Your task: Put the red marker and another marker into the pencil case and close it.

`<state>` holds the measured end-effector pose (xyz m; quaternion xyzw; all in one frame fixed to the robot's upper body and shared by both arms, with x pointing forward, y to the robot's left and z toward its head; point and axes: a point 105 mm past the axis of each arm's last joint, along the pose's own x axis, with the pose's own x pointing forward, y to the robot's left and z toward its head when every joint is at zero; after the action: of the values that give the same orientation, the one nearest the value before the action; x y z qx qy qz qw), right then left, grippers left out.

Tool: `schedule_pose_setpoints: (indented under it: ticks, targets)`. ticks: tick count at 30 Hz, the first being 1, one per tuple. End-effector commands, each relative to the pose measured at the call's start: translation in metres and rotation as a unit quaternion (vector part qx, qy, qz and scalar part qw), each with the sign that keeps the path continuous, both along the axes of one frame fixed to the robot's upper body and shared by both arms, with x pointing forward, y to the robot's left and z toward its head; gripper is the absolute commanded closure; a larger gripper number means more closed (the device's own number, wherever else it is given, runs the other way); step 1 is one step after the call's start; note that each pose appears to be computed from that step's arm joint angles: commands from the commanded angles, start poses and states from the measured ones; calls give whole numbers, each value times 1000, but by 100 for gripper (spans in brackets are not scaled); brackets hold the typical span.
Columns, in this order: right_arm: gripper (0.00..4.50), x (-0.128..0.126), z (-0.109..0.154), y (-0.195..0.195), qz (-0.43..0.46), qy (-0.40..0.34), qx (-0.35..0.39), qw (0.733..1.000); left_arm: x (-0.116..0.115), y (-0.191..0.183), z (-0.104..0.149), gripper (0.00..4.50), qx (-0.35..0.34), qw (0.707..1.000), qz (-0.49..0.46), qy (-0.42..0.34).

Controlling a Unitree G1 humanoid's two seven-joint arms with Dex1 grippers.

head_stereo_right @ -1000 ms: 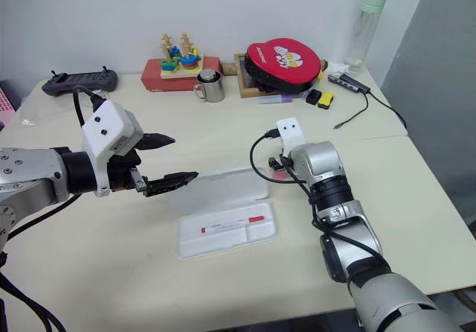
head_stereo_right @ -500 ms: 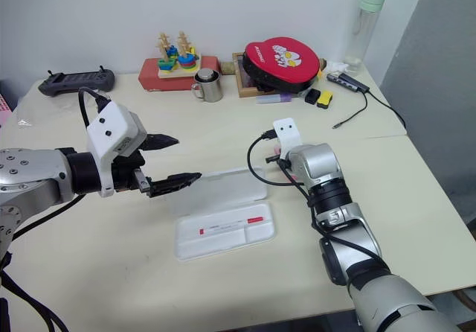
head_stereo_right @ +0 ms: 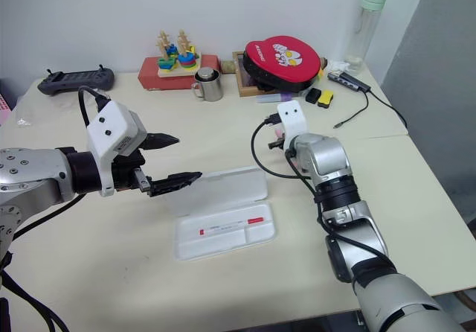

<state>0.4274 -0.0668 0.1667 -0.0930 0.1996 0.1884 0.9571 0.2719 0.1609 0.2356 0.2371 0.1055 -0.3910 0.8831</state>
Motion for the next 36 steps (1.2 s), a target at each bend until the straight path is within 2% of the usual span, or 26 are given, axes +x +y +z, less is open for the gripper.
schedule_pose_setpoints:
  ticks: [1,5,8,19,21,23,26,33,36]
  targets:
    - [407,-12,41,15,86,-73,3,994,0,-2,8,0,1,1000,-4,-24]
    - [407,-34,53,17,179,-90,-5,980,0,-3,8,0,-1,1000,-6,-23]
    - [407,-45,59,12,216,-94,-9,972,-1,-3,8,0,-3,1000,-8,-22]
    - [407,-43,64,-15,221,-111,-55,967,-1,0,8,0,-1,1000,-7,-21]
    - [407,-38,58,-33,208,-125,-105,964,-1,1,8,0,0,1000,-6,-21]
    - [407,-36,52,-49,192,-117,-120,967,-1,1,7,0,-1,1000,-6,-20]
    - [407,-42,41,-69,189,-111,-170,961,-3,2,6,0,-1,1000,-4,-18]
    - [407,-56,30,-84,203,-80,-185,958,-2,4,4,0,0,1000,-3,-16]
    - [407,-68,16,-86,217,-51,-179,958,0,4,3,0,0,1000,-5,-15]
